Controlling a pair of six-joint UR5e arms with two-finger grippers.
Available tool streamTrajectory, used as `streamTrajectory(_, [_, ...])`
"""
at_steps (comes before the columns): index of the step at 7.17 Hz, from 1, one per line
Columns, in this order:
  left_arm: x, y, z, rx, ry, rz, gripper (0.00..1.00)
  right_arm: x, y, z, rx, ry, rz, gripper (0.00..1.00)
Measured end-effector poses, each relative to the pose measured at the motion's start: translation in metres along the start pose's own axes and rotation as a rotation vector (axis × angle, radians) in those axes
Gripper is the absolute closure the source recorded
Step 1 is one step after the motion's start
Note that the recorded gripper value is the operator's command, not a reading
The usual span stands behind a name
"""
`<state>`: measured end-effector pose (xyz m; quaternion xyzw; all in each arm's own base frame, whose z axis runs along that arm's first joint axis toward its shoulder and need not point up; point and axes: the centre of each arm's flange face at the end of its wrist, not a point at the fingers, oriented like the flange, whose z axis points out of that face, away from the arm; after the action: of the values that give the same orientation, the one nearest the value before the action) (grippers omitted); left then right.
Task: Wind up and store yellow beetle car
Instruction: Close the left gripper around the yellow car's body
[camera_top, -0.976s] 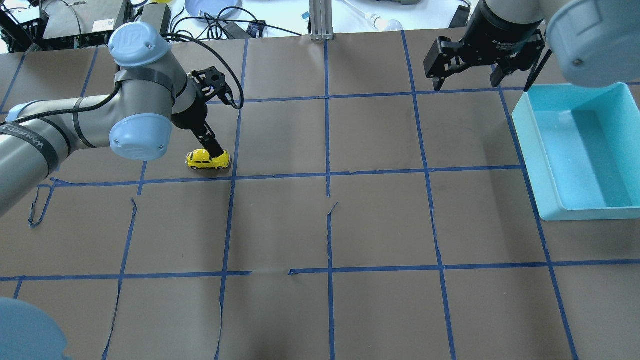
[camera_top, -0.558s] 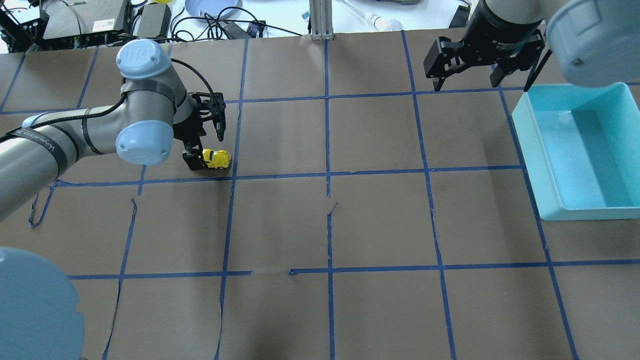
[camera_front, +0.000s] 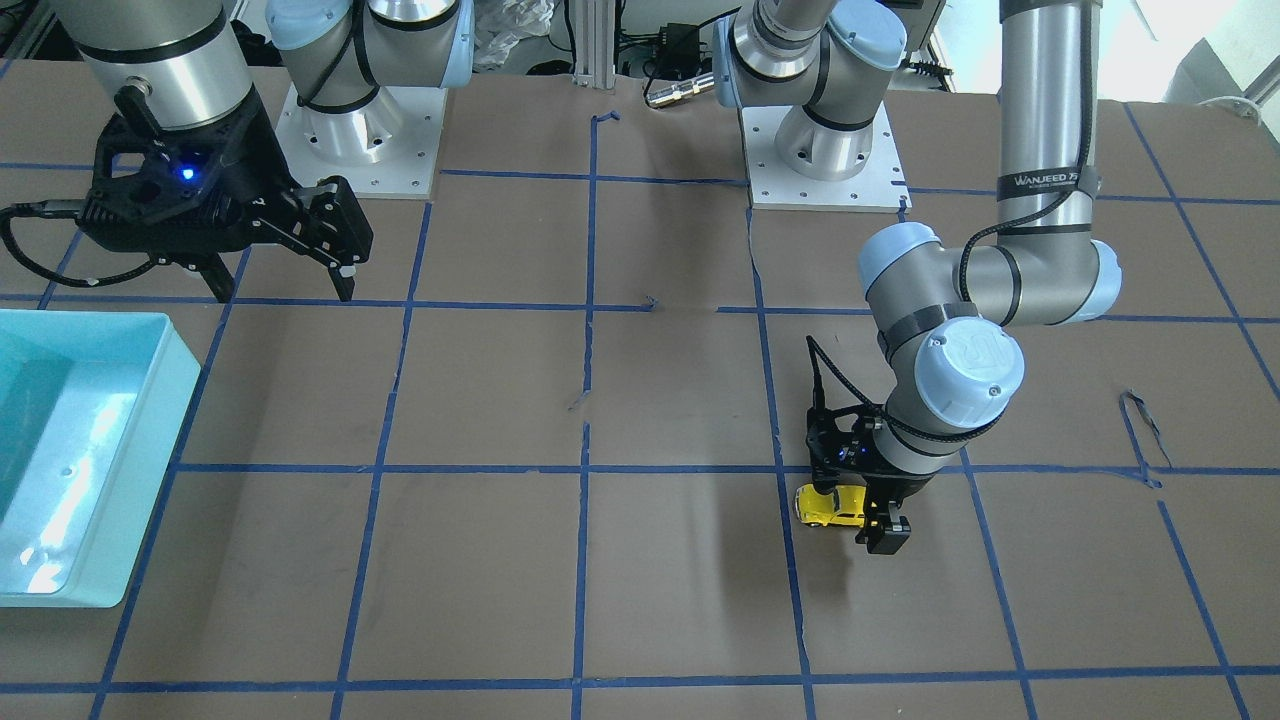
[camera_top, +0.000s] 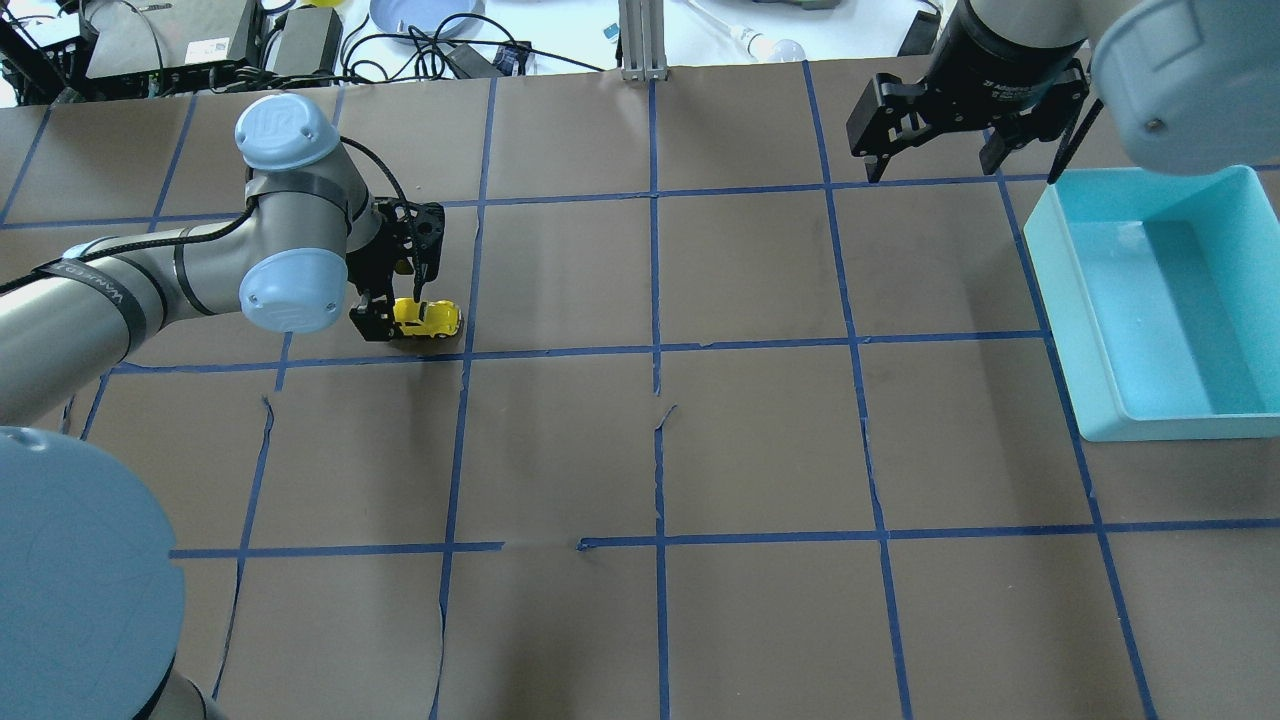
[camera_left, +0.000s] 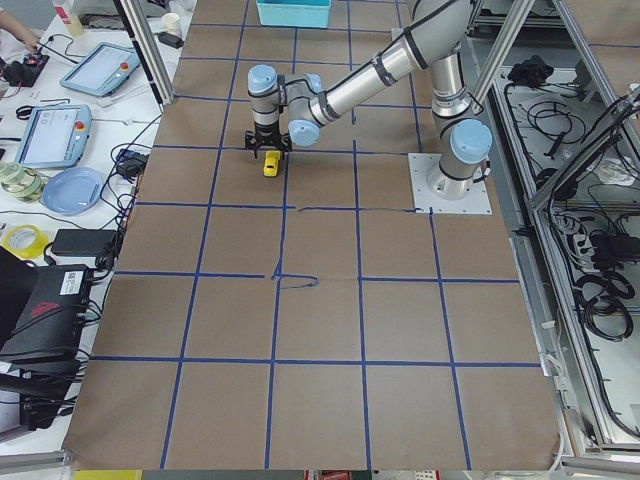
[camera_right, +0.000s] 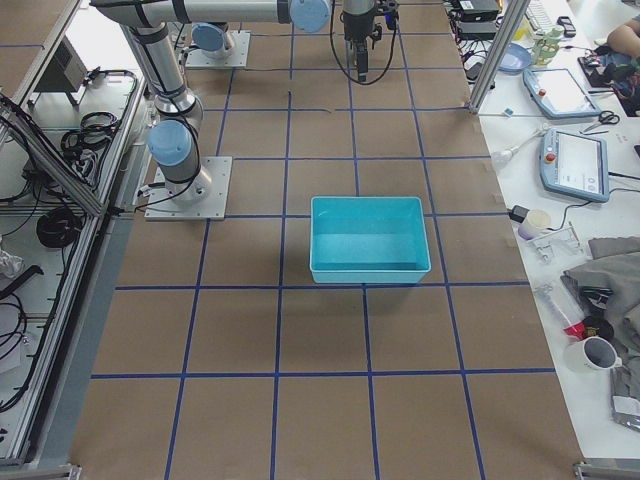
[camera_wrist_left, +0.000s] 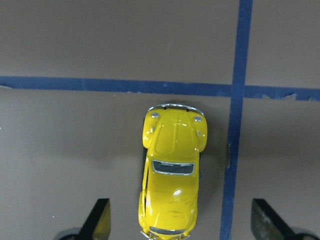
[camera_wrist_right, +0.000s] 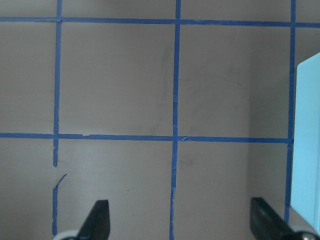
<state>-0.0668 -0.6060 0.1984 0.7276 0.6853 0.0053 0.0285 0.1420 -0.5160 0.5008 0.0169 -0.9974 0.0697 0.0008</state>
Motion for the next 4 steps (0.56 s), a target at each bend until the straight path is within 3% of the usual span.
streamTrajectory(2, [-0.0013, -0.0010, 0.0073, 0.012, 0.005, -0.024, 0.06, 0.0003, -0.0001, 0.0004, -0.002, 0.001, 0.000, 0.00])
streamTrajectory(4, [-0.0018, -0.0041, 0.0116, 0.048, 0.011, -0.087, 0.12, 0.0001, -0.0001, 0.0005, -0.002, 0.000, 0.000, 0.00])
